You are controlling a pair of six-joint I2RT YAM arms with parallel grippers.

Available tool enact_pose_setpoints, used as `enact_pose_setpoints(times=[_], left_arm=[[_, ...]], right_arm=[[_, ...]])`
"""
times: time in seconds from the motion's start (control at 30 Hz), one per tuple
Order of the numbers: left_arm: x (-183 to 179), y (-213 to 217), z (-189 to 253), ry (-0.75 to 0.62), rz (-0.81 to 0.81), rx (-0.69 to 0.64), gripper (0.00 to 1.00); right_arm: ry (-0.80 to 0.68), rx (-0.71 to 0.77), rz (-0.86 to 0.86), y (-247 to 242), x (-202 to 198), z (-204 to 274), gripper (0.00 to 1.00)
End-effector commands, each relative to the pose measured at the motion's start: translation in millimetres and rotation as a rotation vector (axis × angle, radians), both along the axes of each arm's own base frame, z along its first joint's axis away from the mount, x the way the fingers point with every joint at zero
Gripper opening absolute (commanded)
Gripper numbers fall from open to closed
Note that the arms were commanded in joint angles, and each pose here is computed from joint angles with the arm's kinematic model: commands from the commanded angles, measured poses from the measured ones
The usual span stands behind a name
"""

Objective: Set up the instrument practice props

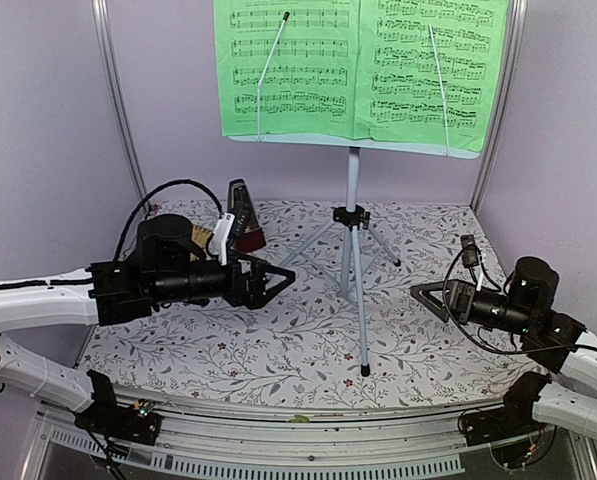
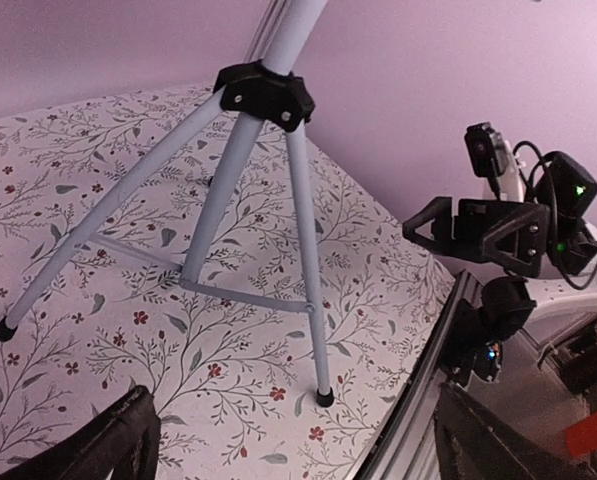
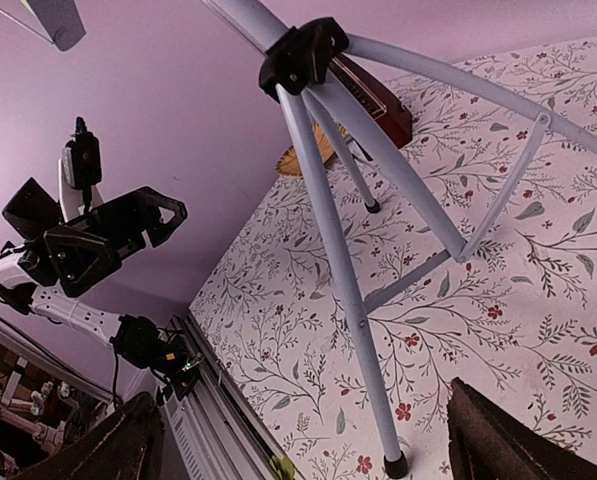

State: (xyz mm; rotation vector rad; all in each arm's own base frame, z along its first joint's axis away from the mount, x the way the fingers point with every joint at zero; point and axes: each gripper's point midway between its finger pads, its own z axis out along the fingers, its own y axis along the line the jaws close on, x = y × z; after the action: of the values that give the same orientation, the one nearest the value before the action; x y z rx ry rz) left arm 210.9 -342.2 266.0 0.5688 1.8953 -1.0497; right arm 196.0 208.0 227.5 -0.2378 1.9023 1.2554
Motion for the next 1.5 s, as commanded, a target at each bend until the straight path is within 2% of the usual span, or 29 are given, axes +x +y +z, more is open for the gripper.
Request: enact_pose_setpoints(times=[0.0, 0.23, 0.57, 0.7, 0.97, 1.47], left_arm=[[22.1, 9.8, -22.5, 0.062, 0.085, 0.007, 0.96], [48.1, 29.2, -63.6, 0.194, 0.167, 0.005, 0.96], [73.9, 36.2, -99.3, 0.258, 0.263, 0.06, 0.96], [76.6, 43.5, -93.8, 0.253, 0.301, 0.052, 0.96], [81.4, 59.8, -84.8, 0.246, 0.375, 0.011, 0.96], [95.0, 78.8, -71.7, 0.238, 0.399, -0.02, 0.96]], right_arm=[[-0.023, -0.007, -0.067, 12.6, 8.7, -19.4, 0.99], [0.0, -0.11, -0.091, 29.2, -1.9, -63.6, 0.99], [-0.041, -0.247, -0.135, 55.9, 33.7, -83.5, 0.99], [-0.091, -0.273, -0.147, 68.4, 36.5, -80.4, 0.99], [-0.091, -0.373, -0.095, 101.7, 53.5, -94.8, 0.99], [0.04, -0.449, -0.289, 107.2, 120.4, -117.9, 0.99]])
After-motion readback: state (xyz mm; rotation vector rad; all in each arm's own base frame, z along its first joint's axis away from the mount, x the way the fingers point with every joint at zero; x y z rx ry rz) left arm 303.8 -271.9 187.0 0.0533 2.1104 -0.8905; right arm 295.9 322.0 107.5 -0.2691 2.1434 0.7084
